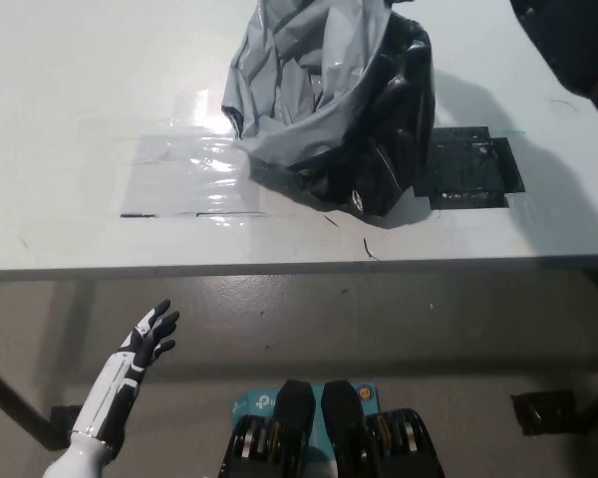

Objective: Use the right hand to pick up a rubix's cube and place it into a plastic bag and lift the bag

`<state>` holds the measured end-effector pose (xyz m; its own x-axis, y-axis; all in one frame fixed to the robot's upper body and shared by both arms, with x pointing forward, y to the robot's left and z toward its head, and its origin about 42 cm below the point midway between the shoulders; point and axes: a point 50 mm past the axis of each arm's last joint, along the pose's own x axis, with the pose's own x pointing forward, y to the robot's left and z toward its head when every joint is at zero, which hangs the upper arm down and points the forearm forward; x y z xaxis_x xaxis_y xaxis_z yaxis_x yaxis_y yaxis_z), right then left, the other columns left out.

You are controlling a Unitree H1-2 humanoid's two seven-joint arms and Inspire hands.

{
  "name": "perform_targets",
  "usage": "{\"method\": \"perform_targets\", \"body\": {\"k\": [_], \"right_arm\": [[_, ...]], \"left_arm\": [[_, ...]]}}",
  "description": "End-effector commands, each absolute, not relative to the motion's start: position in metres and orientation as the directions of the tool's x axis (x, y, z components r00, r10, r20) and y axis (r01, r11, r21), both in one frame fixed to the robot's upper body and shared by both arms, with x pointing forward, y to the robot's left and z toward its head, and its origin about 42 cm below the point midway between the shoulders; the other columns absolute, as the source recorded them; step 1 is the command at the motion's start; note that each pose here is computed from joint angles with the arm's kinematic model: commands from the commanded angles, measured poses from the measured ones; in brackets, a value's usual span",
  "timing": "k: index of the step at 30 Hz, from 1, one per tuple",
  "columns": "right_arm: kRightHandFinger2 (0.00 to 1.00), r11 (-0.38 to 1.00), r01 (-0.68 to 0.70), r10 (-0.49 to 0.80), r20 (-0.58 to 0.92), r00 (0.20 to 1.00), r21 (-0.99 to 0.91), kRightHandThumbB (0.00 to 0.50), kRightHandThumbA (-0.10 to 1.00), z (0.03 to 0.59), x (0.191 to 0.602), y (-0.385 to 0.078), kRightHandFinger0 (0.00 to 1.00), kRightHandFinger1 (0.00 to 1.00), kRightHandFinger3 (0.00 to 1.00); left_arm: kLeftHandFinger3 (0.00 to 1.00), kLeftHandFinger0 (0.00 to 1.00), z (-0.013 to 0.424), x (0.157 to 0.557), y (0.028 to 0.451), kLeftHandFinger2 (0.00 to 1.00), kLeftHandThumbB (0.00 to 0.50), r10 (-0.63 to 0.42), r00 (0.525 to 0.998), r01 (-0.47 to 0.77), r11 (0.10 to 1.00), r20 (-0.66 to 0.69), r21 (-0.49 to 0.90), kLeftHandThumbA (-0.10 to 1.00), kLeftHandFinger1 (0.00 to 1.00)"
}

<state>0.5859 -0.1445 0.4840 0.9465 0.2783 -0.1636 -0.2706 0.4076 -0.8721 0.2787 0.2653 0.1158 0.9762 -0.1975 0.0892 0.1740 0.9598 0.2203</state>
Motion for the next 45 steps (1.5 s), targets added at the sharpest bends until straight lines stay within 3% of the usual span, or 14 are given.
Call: {"method": "perform_targets", "body": {"k": [1, 3, 8, 19, 20, 21, 23, 27, 33, 35, 36, 37, 40, 45], "right_arm": [[1.00, 0.236, -0.043, 0.376, 0.051, 0.925, -0.971, 0.263, 0.91, 0.606, 0.523, -0.166, 1.00, 1.00, 1.00], [1.00, 0.307, 0.077, 0.355, 0.189, 0.916, -0.948, 0.315, 1.00, 0.620, 0.502, -0.184, 1.00, 1.00, 1.00], [1.00, 0.451, 0.248, 0.361, 0.430, 0.828, -0.857, 0.287, 0.97, 0.646, 0.449, -0.219, 1.00, 1.00, 1.00], [1.00, 0.691, 0.479, 0.355, 0.832, 0.427, -0.541, 0.230, 0.98, 0.614, 0.273, -0.301, 1.00, 1.00, 1.00], [1.00, 0.700, 0.481, 0.354, 0.842, 0.408, -0.528, 0.346, 1.00, 0.610, 0.265, -0.303, 1.00, 1.00, 1.00], [1.00, 0.712, 0.484, 0.359, 0.856, 0.372, -0.509, 0.248, 1.00, 0.599, 0.250, -0.305, 1.00, 1.00, 1.00], [1.00, 0.715, 0.501, 0.366, 0.872, 0.324, -0.487, 0.214, 1.00, 0.580, 0.226, -0.308, 1.00, 1.00, 1.00], [1.00, 0.783, 0.470, 0.321, 0.912, 0.255, -0.407, 0.239, 1.00, 0.532, 0.197, -0.305, 1.00, 1.00, 1.00], [1.00, 0.879, 0.312, 0.290, 0.923, 0.254, -0.362, 0.246, 0.94, 0.471, 0.203, -0.298, 1.00, 1.00, 1.00], [1.00, 0.933, 0.172, 0.238, 0.901, 0.363, -0.315, 0.310, 1.00, 0.420, 0.207, -0.279, 1.00, 1.00, 1.00], [1.00, 0.942, 0.146, 0.227, 0.893, 0.388, -0.303, 0.296, 1.00, 0.412, 0.208, -0.276, 1.00, 1.00, 1.00], [1.00, 0.963, 0.067, 0.199, 0.855, 0.479, -0.261, 0.362, 1.00, 0.390, 0.214, -0.267, 1.00, 1.00, 1.00], [1.00, 0.971, 0.035, 0.174, 0.799, 0.576, -0.237, 0.304, 1.00, 0.354, 0.233, -0.255, 1.00, 1.00, 1.00], [1.00, 0.971, -0.026, 0.191, 0.705, 0.683, -0.238, 0.343, 1.00, 0.313, 0.273, -0.246, 1.00, 1.00, 1.00]], "left_arm": [[1.00, 0.98, 0.129, 0.279, 0.271, 1.00, 0.112, -0.210, 0.970, 0.174, 0.952, 0.124, 0.251, 1.00, 1.00], [1.00, 0.98, 0.132, 0.283, 0.270, 1.00, 0.110, -0.214, 0.968, 0.175, 0.951, 0.135, 0.256, 1.00, 1.00], [1.00, 0.99, 0.140, 0.295, 0.271, 1.00, 0.110, -0.217, 0.963, 0.171, 0.950, 0.158, 0.263, 1.00, 1.00], [1.00, 1.00, 0.178, 0.343, 0.265, 1.00, 0.106, -0.227, 0.936, 0.156, 0.953, 0.270, 0.260, 1.00, 1.00], [1.00, 1.00, 0.180, 0.345, 0.265, 1.00, 0.106, -0.227, 0.934, 0.155, 0.954, 0.277, 0.258, 1.00, 1.00], [1.00, 1.00, 0.182, 0.348, 0.265, 1.00, 0.117, -0.224, 0.931, 0.152, 0.956, 0.289, 0.251, 1.00, 1.00], [1.00, 1.00, 0.185, 0.352, 0.266, 1.00, 0.131, -0.218, 0.929, 0.146, 0.958, 0.299, 0.247, 1.00, 1.00], [1.00, 1.00, 0.191, 0.362, 0.267, 1.00, 0.153, -0.210, 0.927, 0.137, 0.961, 0.311, 0.241, 1.00, 1.00], [1.00, 1.00, 0.194, 0.366, 0.268, 1.00, 0.175, -0.208, 0.929, 0.135, 0.961, 0.307, 0.242, 1.00, 1.00], [1.00, 1.00, 0.195, 0.368, 0.270, 1.00, 0.179, -0.215, 0.927, 0.144, 0.960, 0.307, 0.240, 1.00, 1.00], [1.00, 1.00, 0.194, 0.368, 0.270, 1.00, 0.180, -0.215, 0.927, 0.144, 0.960, 0.306, 0.240, 1.00, 1.00], [1.00, 1.00, 0.194, 0.368, 0.271, 1.00, 0.196, -0.213, 0.929, 0.143, 0.961, 0.302, 0.238, 1.00, 1.00], [1.00, 1.00, 0.191, 0.368, 0.272, 1.00, 0.198, -0.210, 0.932, 0.143, 0.962, 0.295, 0.232, 1.00, 1.00], [1.00, 1.00, 0.181, 0.361, 0.272, 1.00, 0.199, -0.204, 0.938, 0.142, 0.964, 0.281, 0.226, 1.00, 1.00]]}}
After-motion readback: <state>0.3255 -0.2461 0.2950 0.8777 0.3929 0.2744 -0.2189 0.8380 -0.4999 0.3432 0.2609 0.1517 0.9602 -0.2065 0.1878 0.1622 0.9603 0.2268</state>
